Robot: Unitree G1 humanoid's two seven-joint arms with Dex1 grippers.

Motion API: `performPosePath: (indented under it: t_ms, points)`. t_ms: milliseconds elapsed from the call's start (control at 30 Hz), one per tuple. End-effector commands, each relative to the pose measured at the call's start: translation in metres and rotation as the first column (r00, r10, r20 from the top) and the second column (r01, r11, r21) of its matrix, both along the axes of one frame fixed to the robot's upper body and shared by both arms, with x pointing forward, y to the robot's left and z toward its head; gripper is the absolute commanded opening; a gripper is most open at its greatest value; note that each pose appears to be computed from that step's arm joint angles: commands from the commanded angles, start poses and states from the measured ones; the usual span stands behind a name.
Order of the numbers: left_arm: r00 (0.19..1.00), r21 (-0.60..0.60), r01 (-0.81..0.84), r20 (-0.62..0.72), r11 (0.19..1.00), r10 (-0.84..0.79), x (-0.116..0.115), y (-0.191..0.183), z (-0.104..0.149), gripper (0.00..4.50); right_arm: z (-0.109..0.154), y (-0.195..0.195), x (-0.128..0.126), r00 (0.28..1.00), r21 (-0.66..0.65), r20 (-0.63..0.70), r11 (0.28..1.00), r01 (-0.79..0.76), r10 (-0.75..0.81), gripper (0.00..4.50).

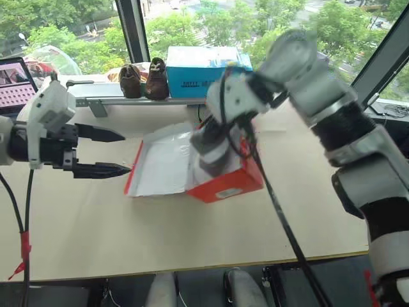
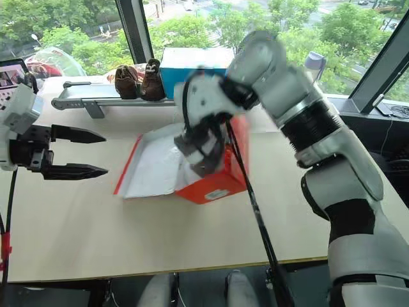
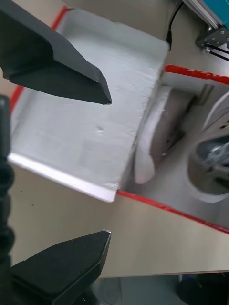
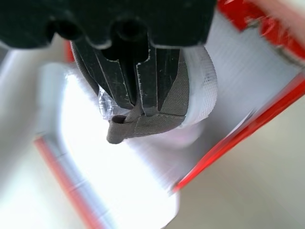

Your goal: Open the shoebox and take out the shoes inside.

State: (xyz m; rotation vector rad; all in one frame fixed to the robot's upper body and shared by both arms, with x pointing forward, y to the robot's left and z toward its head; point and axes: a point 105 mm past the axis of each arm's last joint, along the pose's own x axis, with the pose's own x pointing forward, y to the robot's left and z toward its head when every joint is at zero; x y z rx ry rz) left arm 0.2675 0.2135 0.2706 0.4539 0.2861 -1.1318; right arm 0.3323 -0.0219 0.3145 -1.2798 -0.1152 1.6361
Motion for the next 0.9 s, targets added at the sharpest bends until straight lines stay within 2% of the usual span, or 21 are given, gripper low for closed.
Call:
performPosePath:
  t_ms: [33, 133, 267, 467, 567, 633, 667, 733, 900]
  points:
    - [0.998, 0.012, 0.024, 0.053, 1.0, -0.024, 0.001, -0.002, 0.011, 4.5, 0.022, -0.005, 0.0, 0.997, 0.151, -0.067, 0.988, 0.034, -0.024, 0.04]
    - [0.998, 0.018, 0.027, 0.053, 0.999, -0.028, 0.003, -0.002, 0.011, 4.5, 0.034, -0.005, -0.004, 0.986, 0.278, -0.167, 0.959, 0.06, -0.013, 0.04]
    - [0.998, 0.023, 0.031, 0.05, 0.999, -0.032, 0.003, -0.002, 0.011, 4.5, 0.05, -0.009, -0.002, 0.978, 0.384, -0.205, 0.916, 0.118, -0.04, 0.04]
    - [0.998, 0.031, 0.037, 0.046, 0.999, -0.038, 0.004, -0.002, 0.011, 4.5, 0.07, -0.044, 0.015, 0.972, 0.407, -0.084, 0.883, 0.234, -0.219, 0.04]
    - [0.998, 0.032, 0.042, 0.043, 0.999, -0.044, 0.005, -0.002, 0.011, 4.5, 0.089, -0.075, 0.026, 0.928, 0.412, 0.034, 0.851, 0.325, -0.371, 0.04]
    - [0.998, 0.033, 0.049, 0.042, 0.998, -0.05, 0.006, -0.003, 0.011, 4.5, 0.09, -0.092, 0.03, 0.897, 0.389, 0.071, 0.84, 0.378, -0.437, 0.04]
    - [0.998, 0.032, 0.051, 0.042, 0.998, -0.053, 0.006, -0.003, 0.011, 4.5, 0.087, -0.098, 0.031, 0.889, 0.371, 0.073, 0.84, 0.396, -0.452, 0.04]
    - [0.997, 0.033, 0.059, 0.04, 0.998, -0.06, 0.007, -0.004, 0.012, 4.5, 0.064, -0.124, 0.04, 0.847, 0.297, 0.041, 0.816, 0.496, -0.529, 0.04]
    - [0.997, 0.033, 0.07, 0.037, 0.997, -0.071, 0.009, -0.006, 0.012, 4.5, 0.002, -0.178, 0.057, 0.732, 0.164, -0.031, 0.719, 0.676, -0.681, 0.04]
